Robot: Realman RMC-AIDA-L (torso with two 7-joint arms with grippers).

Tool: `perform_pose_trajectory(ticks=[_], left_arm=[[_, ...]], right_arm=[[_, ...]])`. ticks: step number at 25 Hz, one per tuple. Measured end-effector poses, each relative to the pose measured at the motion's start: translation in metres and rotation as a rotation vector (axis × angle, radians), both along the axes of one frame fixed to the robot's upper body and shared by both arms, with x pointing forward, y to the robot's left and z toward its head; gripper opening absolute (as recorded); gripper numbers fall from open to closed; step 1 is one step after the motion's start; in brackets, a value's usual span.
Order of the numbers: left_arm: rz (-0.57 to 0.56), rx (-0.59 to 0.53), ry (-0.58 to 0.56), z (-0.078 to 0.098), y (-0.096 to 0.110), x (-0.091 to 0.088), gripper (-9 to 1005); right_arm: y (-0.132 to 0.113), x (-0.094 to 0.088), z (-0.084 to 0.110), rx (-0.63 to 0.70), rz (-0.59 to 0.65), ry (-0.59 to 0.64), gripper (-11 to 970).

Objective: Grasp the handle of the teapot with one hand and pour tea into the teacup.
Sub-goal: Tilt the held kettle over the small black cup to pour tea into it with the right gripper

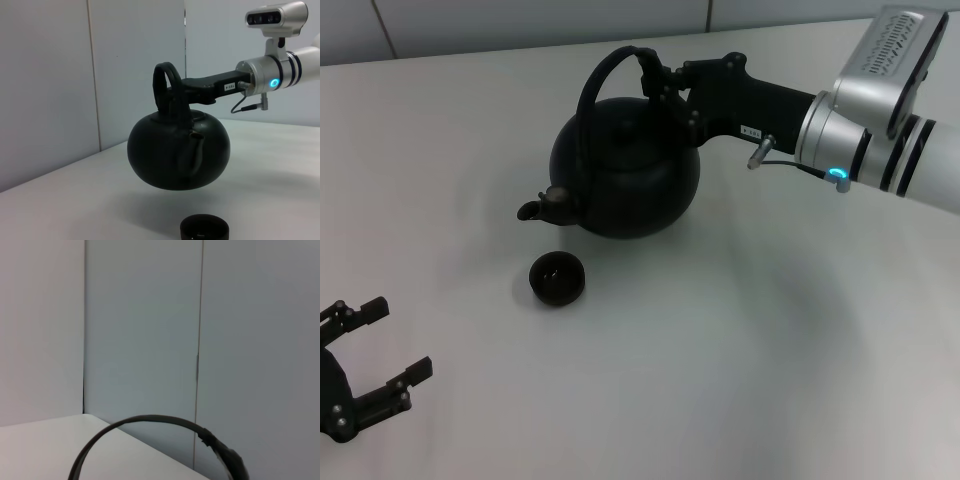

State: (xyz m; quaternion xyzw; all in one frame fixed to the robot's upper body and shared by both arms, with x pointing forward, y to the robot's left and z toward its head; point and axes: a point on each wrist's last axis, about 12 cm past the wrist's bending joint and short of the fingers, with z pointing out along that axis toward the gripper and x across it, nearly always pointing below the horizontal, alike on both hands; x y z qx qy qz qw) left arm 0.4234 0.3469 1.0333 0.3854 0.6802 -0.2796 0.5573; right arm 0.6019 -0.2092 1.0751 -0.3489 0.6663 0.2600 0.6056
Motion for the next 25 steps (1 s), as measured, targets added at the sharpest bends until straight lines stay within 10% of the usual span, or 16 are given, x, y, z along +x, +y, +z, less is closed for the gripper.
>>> perform_pose_trajectory(ticks=[25], left_arm=[[0.024, -0.003, 0.000, 0.001, 0.003, 0.000, 807]], right_arm=[[0.007, 0.007, 0.012, -0.275, 0.110, -0.316, 65]])
